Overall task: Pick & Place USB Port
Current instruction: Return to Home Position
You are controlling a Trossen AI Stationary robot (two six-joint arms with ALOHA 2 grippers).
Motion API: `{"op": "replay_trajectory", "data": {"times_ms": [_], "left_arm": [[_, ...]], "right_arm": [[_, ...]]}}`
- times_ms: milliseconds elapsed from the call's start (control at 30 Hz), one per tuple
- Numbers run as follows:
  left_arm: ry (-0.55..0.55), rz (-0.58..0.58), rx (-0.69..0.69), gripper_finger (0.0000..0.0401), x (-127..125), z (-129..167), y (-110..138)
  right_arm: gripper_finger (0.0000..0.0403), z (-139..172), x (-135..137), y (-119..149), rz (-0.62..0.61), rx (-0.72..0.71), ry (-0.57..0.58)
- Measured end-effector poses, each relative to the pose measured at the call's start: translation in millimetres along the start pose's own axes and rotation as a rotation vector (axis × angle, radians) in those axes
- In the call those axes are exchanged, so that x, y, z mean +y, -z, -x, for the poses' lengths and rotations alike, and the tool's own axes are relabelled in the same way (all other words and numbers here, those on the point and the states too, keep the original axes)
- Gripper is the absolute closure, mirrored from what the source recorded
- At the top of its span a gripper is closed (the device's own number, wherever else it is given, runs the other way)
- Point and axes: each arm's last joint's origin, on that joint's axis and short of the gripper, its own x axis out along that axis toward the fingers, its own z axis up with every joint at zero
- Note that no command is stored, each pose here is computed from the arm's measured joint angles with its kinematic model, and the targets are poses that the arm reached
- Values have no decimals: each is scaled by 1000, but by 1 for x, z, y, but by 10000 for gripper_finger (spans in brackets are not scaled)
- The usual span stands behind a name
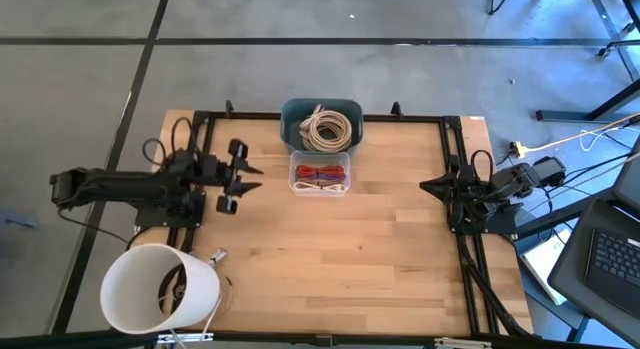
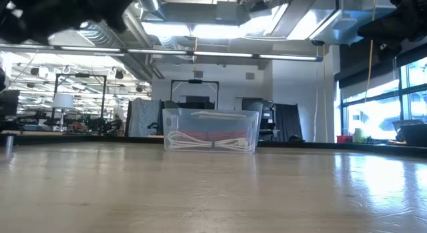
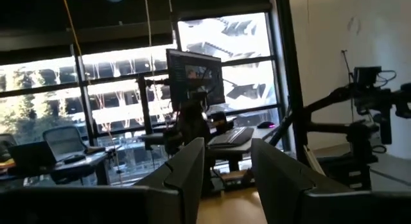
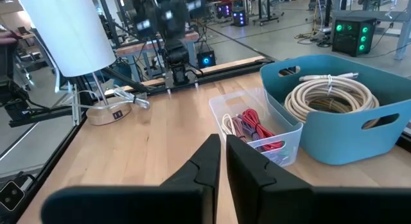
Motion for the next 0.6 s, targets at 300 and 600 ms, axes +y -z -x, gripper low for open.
{"op": "replay_trajectory", "data": {"times_ms": [300,600], "left_arm": [[-80,16,25,278,-20,39,30],[-136,69,188,278,-26,61,39]], "right_arm": [[372,0,0,0,-1,0,0],[372,0,0,0,-2,0,0]]}}
